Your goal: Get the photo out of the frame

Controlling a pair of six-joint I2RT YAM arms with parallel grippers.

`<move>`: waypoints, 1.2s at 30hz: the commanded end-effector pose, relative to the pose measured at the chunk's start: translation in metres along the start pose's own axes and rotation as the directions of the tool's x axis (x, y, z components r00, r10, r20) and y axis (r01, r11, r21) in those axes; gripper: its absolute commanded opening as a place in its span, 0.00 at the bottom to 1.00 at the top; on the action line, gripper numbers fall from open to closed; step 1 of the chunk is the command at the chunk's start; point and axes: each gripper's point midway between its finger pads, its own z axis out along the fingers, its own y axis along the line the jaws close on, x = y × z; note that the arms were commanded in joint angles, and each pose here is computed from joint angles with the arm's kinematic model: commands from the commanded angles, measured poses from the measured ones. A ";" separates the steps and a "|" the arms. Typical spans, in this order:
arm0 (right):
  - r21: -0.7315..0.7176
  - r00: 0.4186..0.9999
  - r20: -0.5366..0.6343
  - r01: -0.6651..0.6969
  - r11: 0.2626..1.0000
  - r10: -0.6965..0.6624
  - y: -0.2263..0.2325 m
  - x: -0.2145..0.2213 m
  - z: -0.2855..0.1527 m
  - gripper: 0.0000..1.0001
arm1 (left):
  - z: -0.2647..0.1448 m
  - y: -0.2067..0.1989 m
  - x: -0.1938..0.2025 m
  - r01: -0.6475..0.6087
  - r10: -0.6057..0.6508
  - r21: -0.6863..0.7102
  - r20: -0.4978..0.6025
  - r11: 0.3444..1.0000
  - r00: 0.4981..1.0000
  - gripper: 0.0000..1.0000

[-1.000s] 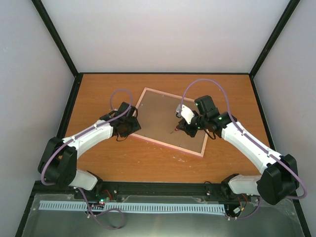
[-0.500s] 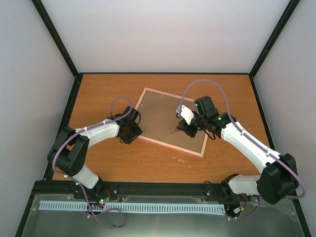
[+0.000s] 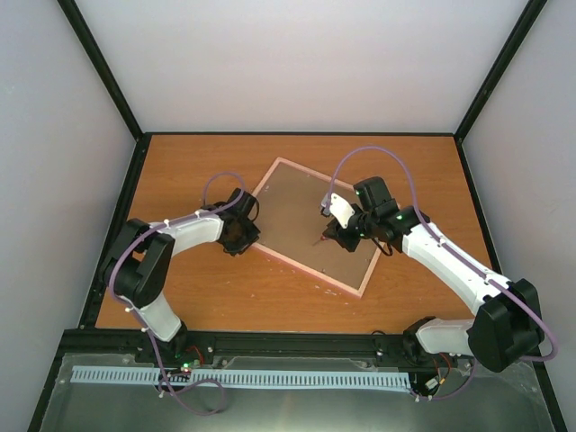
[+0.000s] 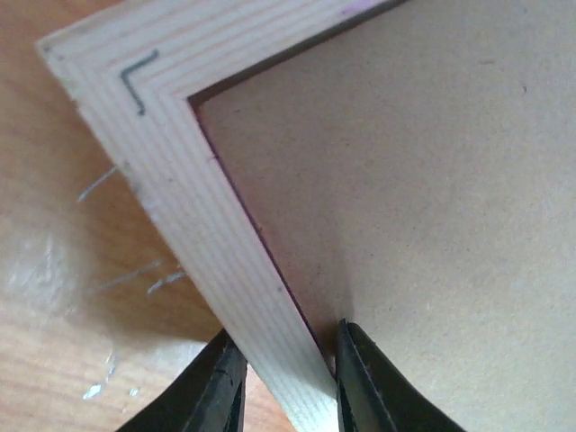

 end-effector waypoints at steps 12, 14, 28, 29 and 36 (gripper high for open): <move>0.017 1.000 0.017 -0.003 1.000 0.003 -0.004 -0.001 -0.001 0.03 | 0.019 -0.007 -0.059 -0.456 0.455 0.051 0.029 0.889 0.890 0.04; 0.016 1.000 0.017 -0.005 1.000 0.005 -0.004 -0.001 -0.001 0.03 | 0.022 -0.017 -0.060 -0.511 0.511 0.071 0.023 0.856 0.859 0.02; 0.002 1.000 0.020 -0.020 1.000 0.020 -0.004 0.001 0.000 0.03 | -0.040 -0.072 -0.085 -0.543 0.507 0.129 0.233 0.830 0.830 0.47; 0.000 1.000 0.019 -0.021 1.000 0.021 -0.004 0.001 0.000 0.03 | -0.043 -0.072 -0.079 -0.527 0.490 0.139 0.231 0.838 0.840 0.49; -0.011 1.000 0.020 -0.022 1.000 0.023 -0.003 0.001 0.002 0.03 | -0.028 -0.048 -0.026 -0.415 0.406 0.141 0.090 0.899 0.910 0.51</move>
